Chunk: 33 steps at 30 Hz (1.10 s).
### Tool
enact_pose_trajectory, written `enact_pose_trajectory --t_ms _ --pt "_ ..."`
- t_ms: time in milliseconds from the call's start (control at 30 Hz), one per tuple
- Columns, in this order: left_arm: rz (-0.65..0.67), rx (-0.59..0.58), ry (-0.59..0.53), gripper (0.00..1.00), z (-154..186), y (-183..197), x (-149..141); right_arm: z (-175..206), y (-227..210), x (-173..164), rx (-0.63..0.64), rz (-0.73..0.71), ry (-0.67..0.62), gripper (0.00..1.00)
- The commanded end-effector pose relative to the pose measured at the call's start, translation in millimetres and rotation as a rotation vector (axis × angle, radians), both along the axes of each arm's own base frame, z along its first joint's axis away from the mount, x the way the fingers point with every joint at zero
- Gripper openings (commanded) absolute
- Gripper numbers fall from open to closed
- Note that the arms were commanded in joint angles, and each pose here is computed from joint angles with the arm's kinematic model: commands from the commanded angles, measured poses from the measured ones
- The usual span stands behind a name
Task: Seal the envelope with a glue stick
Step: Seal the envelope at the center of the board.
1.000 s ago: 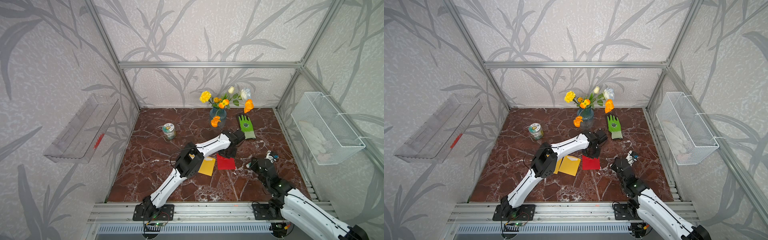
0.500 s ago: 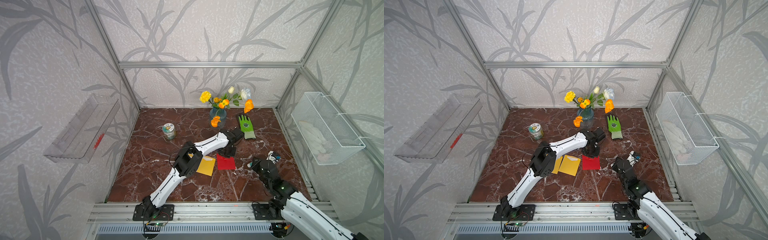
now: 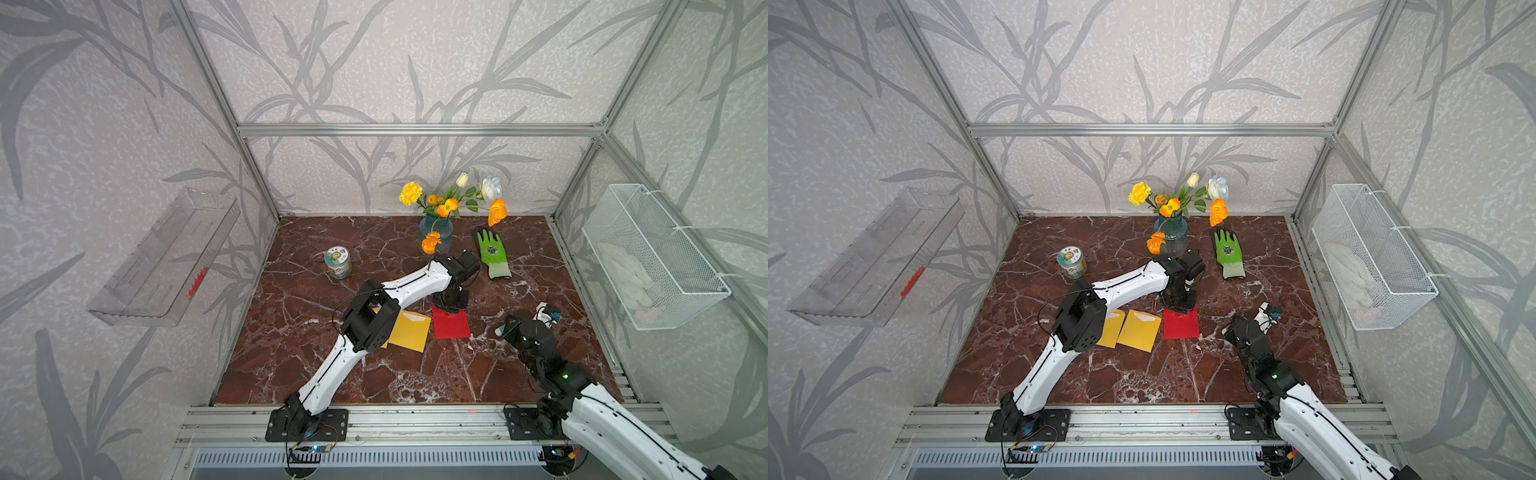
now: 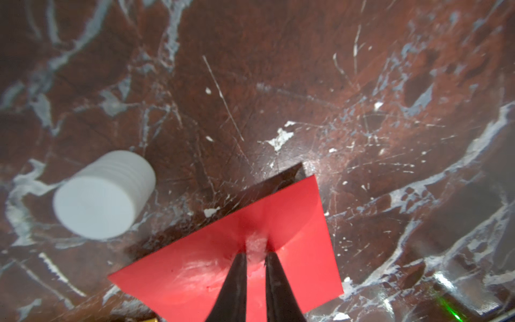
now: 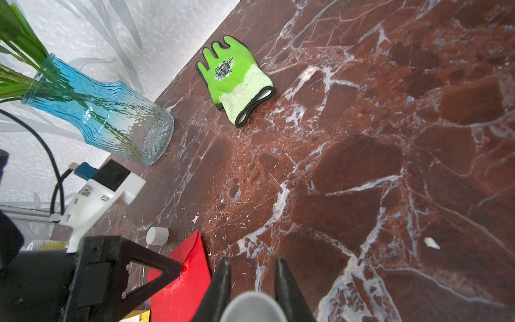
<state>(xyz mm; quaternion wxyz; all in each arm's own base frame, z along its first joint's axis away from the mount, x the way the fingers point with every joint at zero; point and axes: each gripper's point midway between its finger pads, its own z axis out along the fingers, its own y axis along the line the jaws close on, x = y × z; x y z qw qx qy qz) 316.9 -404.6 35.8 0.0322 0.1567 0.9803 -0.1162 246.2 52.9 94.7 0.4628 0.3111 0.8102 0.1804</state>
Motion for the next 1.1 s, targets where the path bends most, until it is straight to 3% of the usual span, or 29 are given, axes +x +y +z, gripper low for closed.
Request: enact_pose_trajectory --t_ms 0,267,500,733,1067 --pt "0.019 -0.048 -0.037 0.16 29.2 2.0 6.4 8.3 -2.0 2.3 -0.008 -0.009 -0.009 0.00" --pt "0.038 -0.093 -0.015 0.18 30.1 2.3 9.2 8.2 0.3 3.0 -0.005 -0.001 -0.004 0.00" --pt "0.021 -0.177 0.032 0.29 29.2 -9.2 4.1 8.1 2.0 3.9 -0.002 0.006 0.003 0.00" --pt "0.011 -0.205 0.047 0.31 31.1 -12.2 0.2 9.7 5.4 5.7 0.003 0.018 0.004 0.00" --pt "0.041 -0.304 -0.046 0.34 88.0 -3.5 14.4 28.1 30.8 14.8 0.019 0.158 -0.062 0.00"
